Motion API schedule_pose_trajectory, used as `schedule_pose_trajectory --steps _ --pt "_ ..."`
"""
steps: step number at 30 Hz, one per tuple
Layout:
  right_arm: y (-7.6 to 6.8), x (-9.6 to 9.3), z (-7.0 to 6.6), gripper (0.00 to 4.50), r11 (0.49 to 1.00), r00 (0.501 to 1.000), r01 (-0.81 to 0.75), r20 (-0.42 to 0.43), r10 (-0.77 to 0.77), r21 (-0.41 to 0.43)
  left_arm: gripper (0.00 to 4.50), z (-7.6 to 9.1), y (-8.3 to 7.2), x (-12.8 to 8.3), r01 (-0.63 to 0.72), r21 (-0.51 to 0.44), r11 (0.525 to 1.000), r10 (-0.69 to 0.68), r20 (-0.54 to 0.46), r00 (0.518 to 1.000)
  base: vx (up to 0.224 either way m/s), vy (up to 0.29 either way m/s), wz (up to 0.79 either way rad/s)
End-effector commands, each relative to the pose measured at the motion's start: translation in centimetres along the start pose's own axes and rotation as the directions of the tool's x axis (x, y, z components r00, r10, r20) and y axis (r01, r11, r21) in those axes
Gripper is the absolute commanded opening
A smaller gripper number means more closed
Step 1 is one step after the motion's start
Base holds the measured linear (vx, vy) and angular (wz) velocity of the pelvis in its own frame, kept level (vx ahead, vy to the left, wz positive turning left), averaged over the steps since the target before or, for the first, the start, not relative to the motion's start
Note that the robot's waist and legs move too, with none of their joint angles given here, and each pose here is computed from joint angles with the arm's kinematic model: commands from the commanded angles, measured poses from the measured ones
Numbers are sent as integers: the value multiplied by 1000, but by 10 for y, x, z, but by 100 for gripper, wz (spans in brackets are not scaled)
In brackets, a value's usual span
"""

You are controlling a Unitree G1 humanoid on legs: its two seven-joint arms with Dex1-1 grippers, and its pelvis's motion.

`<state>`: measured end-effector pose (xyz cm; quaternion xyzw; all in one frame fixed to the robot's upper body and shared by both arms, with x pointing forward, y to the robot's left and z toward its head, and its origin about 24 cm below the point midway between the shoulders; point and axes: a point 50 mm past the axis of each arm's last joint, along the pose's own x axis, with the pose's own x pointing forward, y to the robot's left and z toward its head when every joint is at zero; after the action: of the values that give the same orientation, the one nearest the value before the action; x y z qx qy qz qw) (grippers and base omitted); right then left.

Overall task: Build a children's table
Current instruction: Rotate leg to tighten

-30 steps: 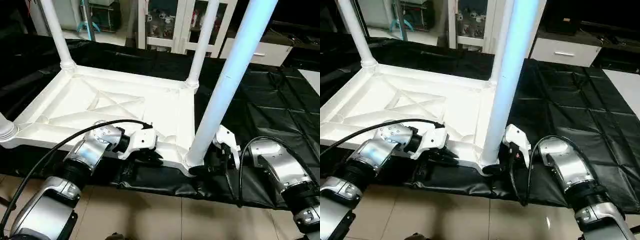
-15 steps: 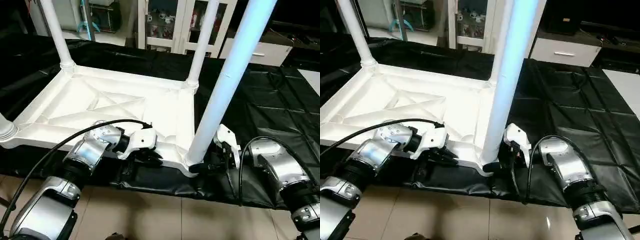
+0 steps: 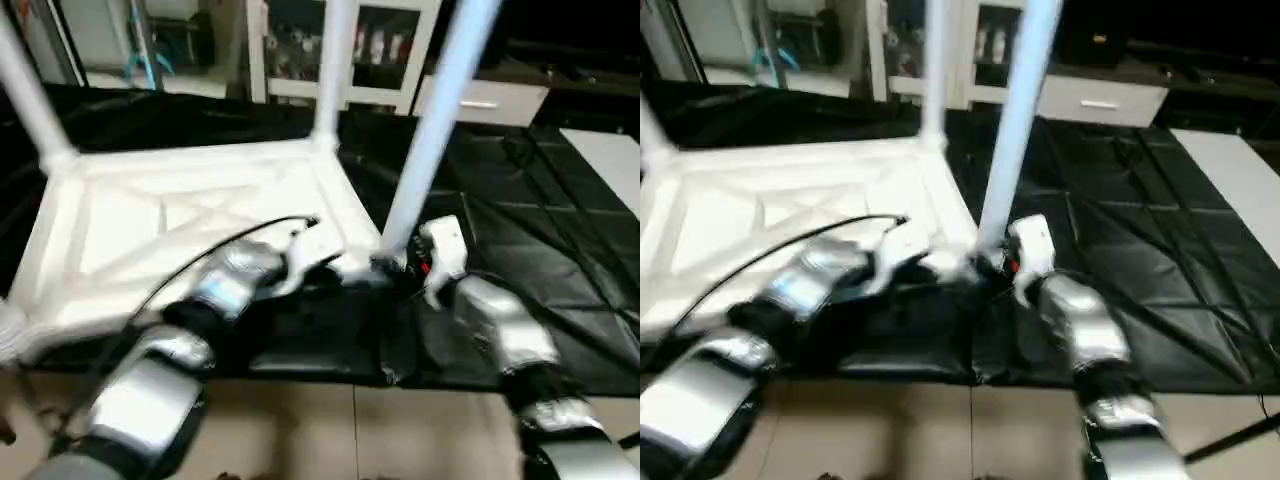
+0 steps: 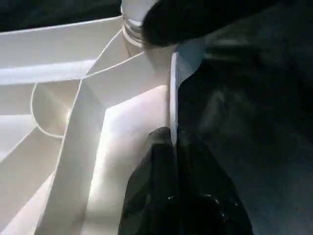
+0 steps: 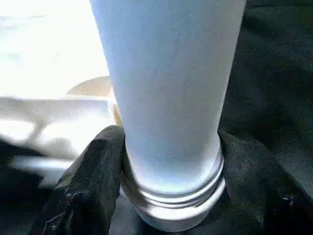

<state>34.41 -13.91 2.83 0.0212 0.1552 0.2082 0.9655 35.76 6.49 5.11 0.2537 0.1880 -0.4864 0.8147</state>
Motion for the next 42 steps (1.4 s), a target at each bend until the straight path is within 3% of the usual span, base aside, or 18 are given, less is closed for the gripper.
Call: schedule_pose_trajectory --steps 1,3,5,13,14,17,24,26,28,30,32,36,38,42 --pt "19 11 -16 262 996 995 67 -70 -71 -58 0 18 9 6 -198 -48 979 201 57 978 0 0 0" --pt "42 24 -11 261 992 995 91 -37 -95 -90 0 34 8 15 -252 -15 968 253 86 964 0 0 0" --pt "48 27 -9 261 993 998 60 -28 -63 -105 0 38 7 16 -251 15 968 248 97 964 0 0 0" --pt "30 12 9 261 999 991 -22 132 28 -49 0 30 8 12 -217 84 973 208 101 973 0 0 0" --pt "25 7 9 296 998 988 -17 151 27 -66 0 29 7 12 -206 93 974 197 103 975 0 0 0" --pt "16 -5 11 333 994 983 -5 184 25 -109 0 28 4 13 -182 121 976 168 117 979 0 0 0" --pt "-4 -52 13 384 980 961 90 274 -39 -177 0 35 -9 19 -118 227 967 81 169 982 0 0 0" --pt "-6 -66 11 384 983 955 100 291 -52 -152 0 40 -12 21 -121 277 953 70 188 980 0 0 0" --pt "-5 -80 4 384 988 961 66 276 -26 -138 0 46 -17 23 -110 317 942 38 227 973 0 0 0" --pt "-4 -82 2 384 988 964 61 267 -21 -144 0 48 -18 23 -109 319 941 32 237 971 0 0 0" --pt "-3 -90 -8 384 985 975 76 218 -41 -153 0 60 -24 25 -114 328 938 3 319 948 0 0 0" --pt "-1 -92 -10 384 983 978 85 203 -51 -163 0 69 -26 25 -142 290 946 19 389 921 0 0 0" --pt "0 -92 -11 390 982 979 92 195 -59 -164 49 68 -25 26 -137 240 961 35 385 922 0 0 0" --pt "4 -90 -8 390 984 982 72 183 -41 -163 78 65 -21 23 -119 176 977 40 398 916 0 0 0"
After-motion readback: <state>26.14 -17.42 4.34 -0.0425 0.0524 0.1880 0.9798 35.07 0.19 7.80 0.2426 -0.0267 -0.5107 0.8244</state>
